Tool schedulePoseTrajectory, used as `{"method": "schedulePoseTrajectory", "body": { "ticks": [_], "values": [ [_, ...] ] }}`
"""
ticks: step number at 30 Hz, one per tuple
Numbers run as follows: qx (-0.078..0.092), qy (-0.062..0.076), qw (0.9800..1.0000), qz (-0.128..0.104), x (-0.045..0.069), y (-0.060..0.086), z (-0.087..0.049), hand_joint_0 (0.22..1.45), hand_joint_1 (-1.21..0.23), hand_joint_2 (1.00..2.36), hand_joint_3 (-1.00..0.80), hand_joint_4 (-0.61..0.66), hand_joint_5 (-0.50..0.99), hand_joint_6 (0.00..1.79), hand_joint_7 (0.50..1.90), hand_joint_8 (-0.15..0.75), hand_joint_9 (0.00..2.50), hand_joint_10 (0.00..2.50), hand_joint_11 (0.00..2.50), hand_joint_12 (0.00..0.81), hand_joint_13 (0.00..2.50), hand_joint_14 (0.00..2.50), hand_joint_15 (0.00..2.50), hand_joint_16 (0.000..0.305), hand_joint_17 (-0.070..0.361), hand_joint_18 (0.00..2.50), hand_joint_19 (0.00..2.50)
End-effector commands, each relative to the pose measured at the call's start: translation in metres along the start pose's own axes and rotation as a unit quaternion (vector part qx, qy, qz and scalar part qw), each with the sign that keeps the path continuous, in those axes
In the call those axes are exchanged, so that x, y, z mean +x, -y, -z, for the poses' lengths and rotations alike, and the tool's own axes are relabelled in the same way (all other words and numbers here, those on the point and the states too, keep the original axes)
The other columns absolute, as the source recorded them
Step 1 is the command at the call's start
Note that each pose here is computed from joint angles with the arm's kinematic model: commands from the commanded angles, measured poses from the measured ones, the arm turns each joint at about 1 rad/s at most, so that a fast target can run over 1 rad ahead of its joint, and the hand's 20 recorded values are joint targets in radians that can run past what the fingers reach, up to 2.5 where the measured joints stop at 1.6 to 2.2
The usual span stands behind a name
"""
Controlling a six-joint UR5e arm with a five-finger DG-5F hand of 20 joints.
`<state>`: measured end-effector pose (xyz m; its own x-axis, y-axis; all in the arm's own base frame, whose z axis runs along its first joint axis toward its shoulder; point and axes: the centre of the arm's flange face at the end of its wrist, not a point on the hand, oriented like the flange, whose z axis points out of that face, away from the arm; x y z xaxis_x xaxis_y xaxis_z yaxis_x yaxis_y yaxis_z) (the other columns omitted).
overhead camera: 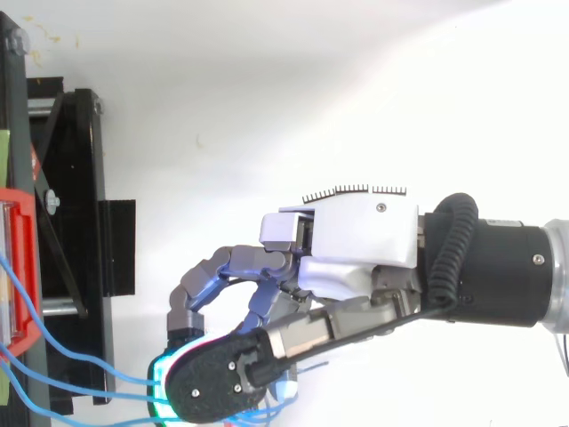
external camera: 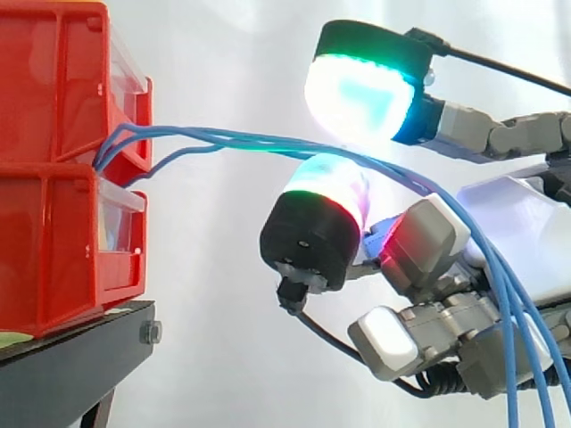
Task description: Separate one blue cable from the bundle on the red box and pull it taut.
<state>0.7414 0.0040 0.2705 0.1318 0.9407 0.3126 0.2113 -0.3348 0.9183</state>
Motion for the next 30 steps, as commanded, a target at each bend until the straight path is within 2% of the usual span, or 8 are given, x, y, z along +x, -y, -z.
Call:
{"method": "schedulePoseTrajectory", "body": {
  "ticks": [1,8,10,13,15,18,23,30],
  "values": [
    [0.000,-0.001,1.0000,0.002,-0.003,-0.002,0.000,0.57,-0.55,1.00,-0.50,0.06,-0.17,0.85,1.01,0.358,1.11,0.02,0.81,0.353,0.96,0.01,0.54,0.042,0.094,1.12,0.69],
    [0.004,0.006,0.9996,0.027,-0.008,-0.017,0.010,0.53,-0.63,1.00,-0.50,0.10,-0.18,0.86,0.99,0.365,1.11,0.01,0.84,0.367,0.97,0.01,0.54,0.044,0.100,1.14,0.67],
    [0.021,0.017,0.9967,0.076,-0.018,-0.022,0.017,0.49,-0.60,1.00,-0.50,0.12,-0.18,0.86,0.97,0.372,1.10,0.01,0.82,0.381,0.98,0.01,0.53,0.047,0.105,1.16,0.65],
    [0.023,0.022,0.9954,0.090,-0.025,-0.026,0.019,0.44,-0.55,1.00,-0.50,0.15,-0.18,0.86,0.94,0.391,1.11,0.01,0.81,0.407,0.99,0.01,0.53,0.051,0.115,1.20,0.62],
    [0.023,0.024,0.9949,0.095,-0.027,-0.026,0.019,0.44,-0.55,1.00,-0.50,0.15,-0.18,0.86,0.93,0.393,1.11,0.01,0.80,0.409,0.99,0.01,0.52,0.052,0.117,1.20,0.62],
    [0.023,0.025,0.9947,0.097,-0.028,-0.026,0.018,0.45,-0.68,1.00,-0.50,0.14,-0.19,0.86,0.93,0.389,1.10,0.01,0.83,0.405,0.98,0.01,0.52,0.050,0.113,1.19,0.63],
    [0.023,0.024,0.9944,0.101,-0.028,-0.026,0.019,0.62,-0.85,1.00,-0.50,0.04,-0.20,0.87,0.95,0.330,1.06,0.01,0.93,0.347,0.97,0.01,0.55,0.040,0.090,1.11,0.66],
    [0.022,0.025,0.9947,0.098,-0.029,-0.027,0.018,0.68,-0.85,1.01,-0.34,-0.09,-0.20,0.88,0.98,0.311,1.13,0.01,1.09,0.334,1.05,0.02,0.62,0.038,0.087,1.12,0.65]
  ]
}}
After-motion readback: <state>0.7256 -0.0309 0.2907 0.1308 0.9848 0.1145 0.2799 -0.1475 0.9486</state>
